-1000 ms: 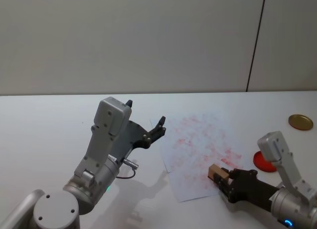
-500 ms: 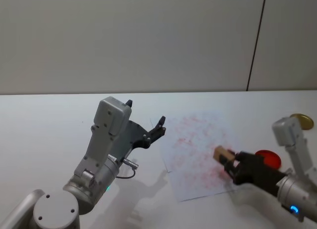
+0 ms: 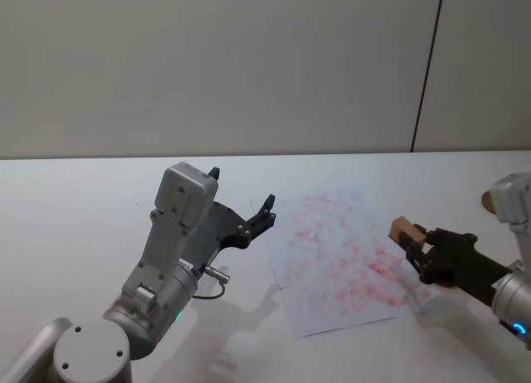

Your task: Use the one hand to pick up the stamp and affix it onto the A4 paper.

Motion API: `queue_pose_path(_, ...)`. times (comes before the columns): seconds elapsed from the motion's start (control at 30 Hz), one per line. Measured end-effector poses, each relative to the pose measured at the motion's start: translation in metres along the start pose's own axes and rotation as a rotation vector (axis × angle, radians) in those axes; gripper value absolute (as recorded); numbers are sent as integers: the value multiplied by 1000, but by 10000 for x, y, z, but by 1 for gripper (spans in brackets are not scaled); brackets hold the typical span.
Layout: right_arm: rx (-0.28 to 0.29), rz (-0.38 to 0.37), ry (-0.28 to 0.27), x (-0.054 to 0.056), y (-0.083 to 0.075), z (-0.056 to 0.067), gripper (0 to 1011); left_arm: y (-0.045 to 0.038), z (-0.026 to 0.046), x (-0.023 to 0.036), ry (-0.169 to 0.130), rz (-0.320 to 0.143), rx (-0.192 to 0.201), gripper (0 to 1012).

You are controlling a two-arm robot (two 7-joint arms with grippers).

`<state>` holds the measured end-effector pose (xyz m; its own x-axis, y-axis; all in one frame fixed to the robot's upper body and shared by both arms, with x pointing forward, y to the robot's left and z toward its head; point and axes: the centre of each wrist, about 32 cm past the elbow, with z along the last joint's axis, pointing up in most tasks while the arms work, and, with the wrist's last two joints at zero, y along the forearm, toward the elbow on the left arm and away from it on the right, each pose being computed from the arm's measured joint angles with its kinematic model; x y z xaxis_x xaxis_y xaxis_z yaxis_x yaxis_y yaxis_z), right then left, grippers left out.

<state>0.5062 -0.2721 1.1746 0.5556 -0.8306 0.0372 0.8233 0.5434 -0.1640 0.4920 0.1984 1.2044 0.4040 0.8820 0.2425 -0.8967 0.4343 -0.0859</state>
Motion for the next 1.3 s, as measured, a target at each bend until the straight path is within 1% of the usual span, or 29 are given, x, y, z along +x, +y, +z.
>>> queue_pose_path(0.1,-20,-26,-14,79,-37,-23,220,0,0,0,0,0,0,993)
queue_pose_path(0.3,-52,-56,-24,176,-83,-74,220,0,0,0,0,0,0,993)
queue_pose_path(0.63,-97,-88,-30,282,-139,-157,220,0,0,0,0,0,0,993)
queue_pose_path(0.83,-114,-102,-28,319,-158,-200,220,0,0,0,0,0,0,993)
queue_pose_path(1.2,-137,-113,-19,346,-169,-259,222,0,0,0,0,0,0,993)
queue_pose_path(1.27,-141,-114,-18,349,-167,-268,252,0,0,0,0,0,0,993)
queue_pose_path(1.3,-144,-115,-18,351,-165,-272,293,0,0,0,0,0,0,993)
